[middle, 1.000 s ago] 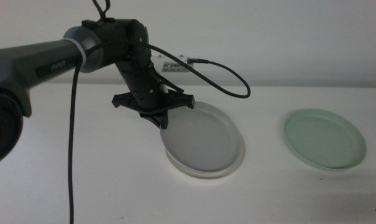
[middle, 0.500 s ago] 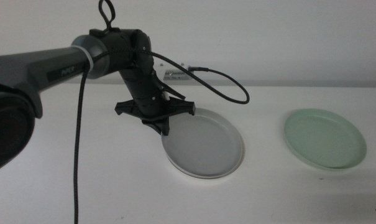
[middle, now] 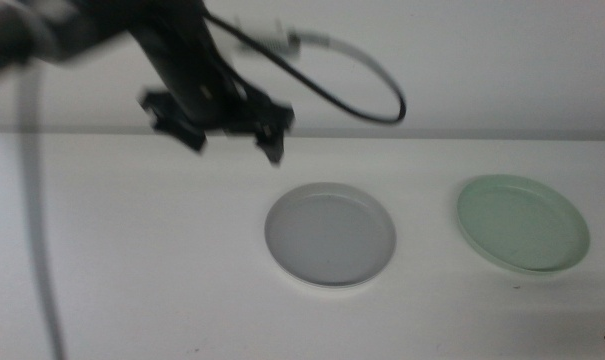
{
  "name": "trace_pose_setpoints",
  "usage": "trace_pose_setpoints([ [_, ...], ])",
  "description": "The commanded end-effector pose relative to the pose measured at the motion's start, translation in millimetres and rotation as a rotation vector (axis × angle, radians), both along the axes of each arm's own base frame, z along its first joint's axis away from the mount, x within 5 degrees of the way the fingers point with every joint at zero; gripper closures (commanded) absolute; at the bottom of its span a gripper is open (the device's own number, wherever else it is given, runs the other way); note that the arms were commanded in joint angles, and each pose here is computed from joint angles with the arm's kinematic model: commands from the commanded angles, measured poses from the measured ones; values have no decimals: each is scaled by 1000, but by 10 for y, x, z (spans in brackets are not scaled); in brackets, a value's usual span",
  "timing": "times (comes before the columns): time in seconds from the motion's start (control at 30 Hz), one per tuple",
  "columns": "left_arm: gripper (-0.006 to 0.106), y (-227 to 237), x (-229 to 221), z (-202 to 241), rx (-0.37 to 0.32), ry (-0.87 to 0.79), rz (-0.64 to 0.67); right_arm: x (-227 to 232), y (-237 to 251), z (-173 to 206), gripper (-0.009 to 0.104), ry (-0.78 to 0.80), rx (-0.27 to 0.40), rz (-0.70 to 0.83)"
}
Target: Stack the three bowls on top of each other.
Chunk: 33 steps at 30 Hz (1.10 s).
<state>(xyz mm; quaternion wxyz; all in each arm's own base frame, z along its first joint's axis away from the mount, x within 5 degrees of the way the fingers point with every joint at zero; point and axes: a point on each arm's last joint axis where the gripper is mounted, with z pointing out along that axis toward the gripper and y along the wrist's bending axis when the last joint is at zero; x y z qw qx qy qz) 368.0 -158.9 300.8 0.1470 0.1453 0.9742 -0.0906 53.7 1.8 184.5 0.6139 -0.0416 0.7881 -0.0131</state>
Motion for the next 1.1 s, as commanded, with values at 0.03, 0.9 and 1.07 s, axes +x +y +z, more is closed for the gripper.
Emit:
trace_pose_setpoints([
  [0.03, 7, 131, -475, 541, -32, -53, -97, -10, -7, -118, 2, -5, -9, -9],
  [0.9, 7, 677, -1556, 811, -331, -259, -256, -10, -7, -118, 2, -5, -9, -9],
  [1.07, 7, 678, -1530, 824, -333, -288, -243, -10, -7, -118, 2, -5, -9, -9],
])
